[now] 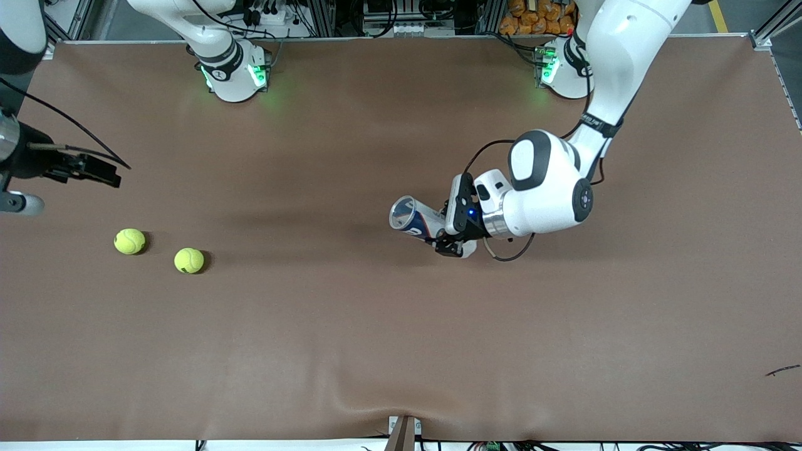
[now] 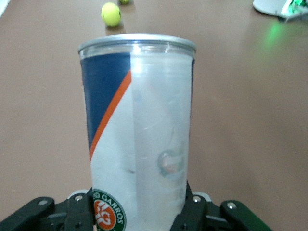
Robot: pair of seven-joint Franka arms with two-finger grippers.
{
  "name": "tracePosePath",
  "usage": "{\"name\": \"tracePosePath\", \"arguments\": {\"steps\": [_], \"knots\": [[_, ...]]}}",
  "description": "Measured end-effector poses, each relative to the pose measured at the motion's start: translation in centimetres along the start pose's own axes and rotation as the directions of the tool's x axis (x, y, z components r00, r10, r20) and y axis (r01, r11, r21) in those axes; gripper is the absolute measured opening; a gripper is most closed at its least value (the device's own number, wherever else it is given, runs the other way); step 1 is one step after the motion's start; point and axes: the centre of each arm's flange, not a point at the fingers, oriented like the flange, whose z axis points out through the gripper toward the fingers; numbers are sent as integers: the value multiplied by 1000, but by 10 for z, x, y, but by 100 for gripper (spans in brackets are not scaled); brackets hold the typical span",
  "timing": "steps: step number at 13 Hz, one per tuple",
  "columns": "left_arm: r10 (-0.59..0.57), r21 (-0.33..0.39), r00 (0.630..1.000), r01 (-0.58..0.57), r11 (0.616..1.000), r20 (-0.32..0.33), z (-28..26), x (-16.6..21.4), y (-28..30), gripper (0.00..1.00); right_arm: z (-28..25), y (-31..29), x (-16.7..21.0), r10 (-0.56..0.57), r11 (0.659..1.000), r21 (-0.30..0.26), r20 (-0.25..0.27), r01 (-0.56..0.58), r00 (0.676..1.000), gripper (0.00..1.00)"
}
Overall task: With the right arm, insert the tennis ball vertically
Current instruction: 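Lift the can upright with the left gripper while the right gripper reaches a ball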
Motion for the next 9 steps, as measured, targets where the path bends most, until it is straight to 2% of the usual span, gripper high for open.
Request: {"name": "tracePosePath", "arguments": {"steps": [3,5,9], "knots": [[-24,37,982,31,999,-190,34,-21,6,59,32,1,20,24,1000,-15,45,-24,999,100],[-40,65,952,62,996,-302,67,-34,15,59,51,3,35,32,999,-31,51,-31,998,100],[-65,112,883,132,985,-465,139,-18,46,59,87,-6,58,25,999,-37,58,-23,998,100]]}}
